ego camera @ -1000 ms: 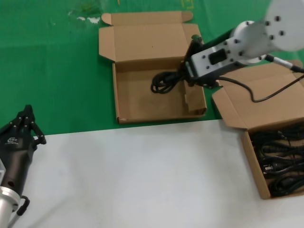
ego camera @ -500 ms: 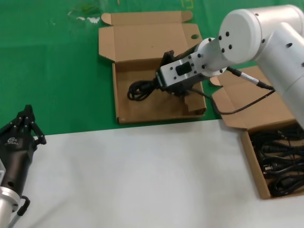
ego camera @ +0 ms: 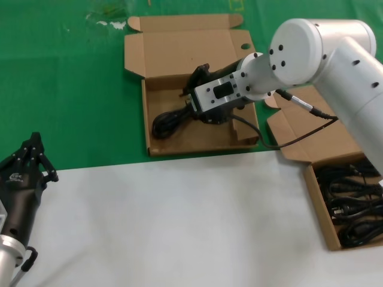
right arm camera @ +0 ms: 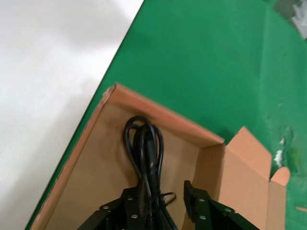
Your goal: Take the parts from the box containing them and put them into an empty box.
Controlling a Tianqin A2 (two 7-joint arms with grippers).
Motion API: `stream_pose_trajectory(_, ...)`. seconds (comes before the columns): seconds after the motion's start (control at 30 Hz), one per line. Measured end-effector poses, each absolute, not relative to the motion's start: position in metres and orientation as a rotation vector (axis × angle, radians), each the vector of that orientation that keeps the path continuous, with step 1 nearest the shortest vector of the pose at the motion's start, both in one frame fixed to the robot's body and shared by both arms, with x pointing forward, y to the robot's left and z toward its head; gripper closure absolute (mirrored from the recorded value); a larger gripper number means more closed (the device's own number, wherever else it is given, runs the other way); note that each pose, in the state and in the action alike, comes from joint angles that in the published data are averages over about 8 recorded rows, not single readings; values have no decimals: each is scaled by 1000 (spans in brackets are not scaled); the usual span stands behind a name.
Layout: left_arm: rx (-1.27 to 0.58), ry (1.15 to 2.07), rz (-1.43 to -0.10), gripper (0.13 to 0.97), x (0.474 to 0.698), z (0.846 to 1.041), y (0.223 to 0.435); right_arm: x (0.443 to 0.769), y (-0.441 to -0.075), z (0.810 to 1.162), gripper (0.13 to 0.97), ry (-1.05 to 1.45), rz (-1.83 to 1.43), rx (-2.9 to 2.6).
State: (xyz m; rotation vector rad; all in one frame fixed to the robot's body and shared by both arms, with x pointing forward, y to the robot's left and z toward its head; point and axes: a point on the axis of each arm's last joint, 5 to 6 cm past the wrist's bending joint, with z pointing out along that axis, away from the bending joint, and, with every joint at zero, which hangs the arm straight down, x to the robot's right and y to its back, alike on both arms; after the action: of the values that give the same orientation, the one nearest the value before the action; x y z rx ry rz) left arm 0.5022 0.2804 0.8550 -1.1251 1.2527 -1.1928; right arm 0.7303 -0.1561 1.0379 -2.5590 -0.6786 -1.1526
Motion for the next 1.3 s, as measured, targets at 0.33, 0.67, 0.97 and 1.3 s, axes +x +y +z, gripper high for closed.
stream_pose_trajectory(0.33, -1125, 1253, -1193, 957, 502, 855, 280, 699, -167, 1052, 694, -498, -1188, -2339)
stream_pose_trajectory(0.67, -1125, 1253, -1193, 957, 502, 855, 280, 644, -198, 1018, 483, -165, -1233, -2062)
stream_pose_trajectory(0.97, -1125, 1253, -1193, 949, 502, 855, 280, 623, -203, 994, 306, -39, -1227, -1976)
stream_pose_trajectory(1.3, -1125, 1253, -1193, 891, 502, 855, 280, 618, -205, 985, 177, 21, -1221, -1923)
